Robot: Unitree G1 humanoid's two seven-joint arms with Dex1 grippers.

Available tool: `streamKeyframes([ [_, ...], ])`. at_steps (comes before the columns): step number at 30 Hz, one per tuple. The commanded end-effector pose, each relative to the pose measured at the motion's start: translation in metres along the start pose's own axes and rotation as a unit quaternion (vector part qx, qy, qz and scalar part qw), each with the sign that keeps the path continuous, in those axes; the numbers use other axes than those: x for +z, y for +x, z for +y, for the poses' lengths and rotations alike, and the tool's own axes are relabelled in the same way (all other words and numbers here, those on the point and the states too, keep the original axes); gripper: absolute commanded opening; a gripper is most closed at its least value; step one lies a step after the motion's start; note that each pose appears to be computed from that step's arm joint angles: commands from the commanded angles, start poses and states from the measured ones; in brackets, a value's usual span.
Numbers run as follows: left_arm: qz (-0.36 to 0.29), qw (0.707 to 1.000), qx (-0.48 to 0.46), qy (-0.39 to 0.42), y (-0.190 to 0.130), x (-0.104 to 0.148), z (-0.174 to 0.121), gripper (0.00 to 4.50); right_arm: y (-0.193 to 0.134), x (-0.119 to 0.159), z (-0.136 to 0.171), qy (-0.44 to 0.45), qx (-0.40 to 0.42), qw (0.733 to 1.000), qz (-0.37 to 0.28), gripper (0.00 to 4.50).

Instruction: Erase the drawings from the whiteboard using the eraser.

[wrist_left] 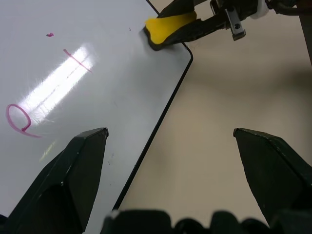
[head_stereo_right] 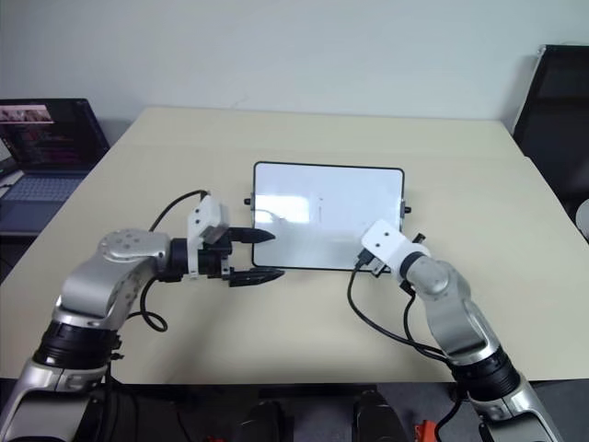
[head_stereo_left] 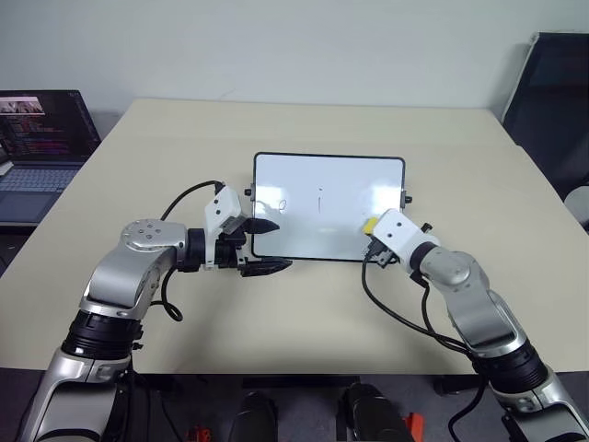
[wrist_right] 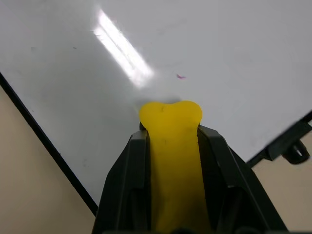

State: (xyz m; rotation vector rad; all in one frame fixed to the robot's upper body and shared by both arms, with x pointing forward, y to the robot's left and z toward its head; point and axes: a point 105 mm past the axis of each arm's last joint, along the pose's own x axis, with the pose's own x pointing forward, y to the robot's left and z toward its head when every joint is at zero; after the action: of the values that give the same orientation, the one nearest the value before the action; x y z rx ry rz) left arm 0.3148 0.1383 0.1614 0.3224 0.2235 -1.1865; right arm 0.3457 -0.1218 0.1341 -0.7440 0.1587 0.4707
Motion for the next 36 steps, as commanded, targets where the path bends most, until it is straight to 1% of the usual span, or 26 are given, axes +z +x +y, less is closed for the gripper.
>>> streamKeyframes([
  [1,-0.016,1.0,0.008,0.024,-0.006,0.012,0.001,4.5,0.002,0.001,-0.007,0.027,-0.015,1.0,0.001,0.98],
  [3,-0.017,1.0,0.009,0.024,-0.007,0.012,0.002,4.5,0.005,0.016,-0.005,0.042,-0.014,0.999,-0.024,0.98],
  [7,-0.017,1.0,0.01,0.025,-0.007,0.012,0.002,4.5,0.014,0.041,-0.014,0.037,-0.044,0.996,-0.065,0.98],
  [14,-0.018,0.999,0.009,0.025,-0.005,0.013,0.0,4.5,0.036,0.065,-0.005,-0.003,-0.028,0.995,-0.098,0.98],
  [17,-0.018,0.999,0.009,0.025,-0.005,0.012,0.0,4.5,0.045,0.06,-0.004,-0.009,-0.027,0.996,-0.087,0.98],
  [20,-0.019,0.999,0.01,0.025,-0.005,0.013,-0.001,4.5,0.046,0.04,-0.003,-0.007,-0.019,0.999,-0.051,0.98],
  [25,-0.02,0.999,0.011,0.023,-0.005,0.012,-0.002,4.5,0.031,0.017,0.003,-0.011,0.007,1.0,-0.023,0.98],
  [28,-0.02,0.999,0.011,0.022,-0.004,0.012,-0.002,4.5,0.023,0.011,0.006,-0.031,0.018,0.999,-0.013,0.98],
  [30,-0.021,0.999,0.011,0.021,-0.004,0.011,-0.002,4.5,0.017,0.012,0.01,-0.042,0.026,0.999,-0.014,0.98],
  [33,-0.025,0.999,0.017,0.017,-0.005,0.012,0.0,4.5,0.016,0.027,-0.001,-0.026,-0.001,0.999,-0.04,0.98],
  [36,-0.035,0.999,0.038,0.005,-0.01,0.013,0.006,4.5,0.009,0.051,-0.01,0.046,-0.004,0.994,-0.094,0.98],
])
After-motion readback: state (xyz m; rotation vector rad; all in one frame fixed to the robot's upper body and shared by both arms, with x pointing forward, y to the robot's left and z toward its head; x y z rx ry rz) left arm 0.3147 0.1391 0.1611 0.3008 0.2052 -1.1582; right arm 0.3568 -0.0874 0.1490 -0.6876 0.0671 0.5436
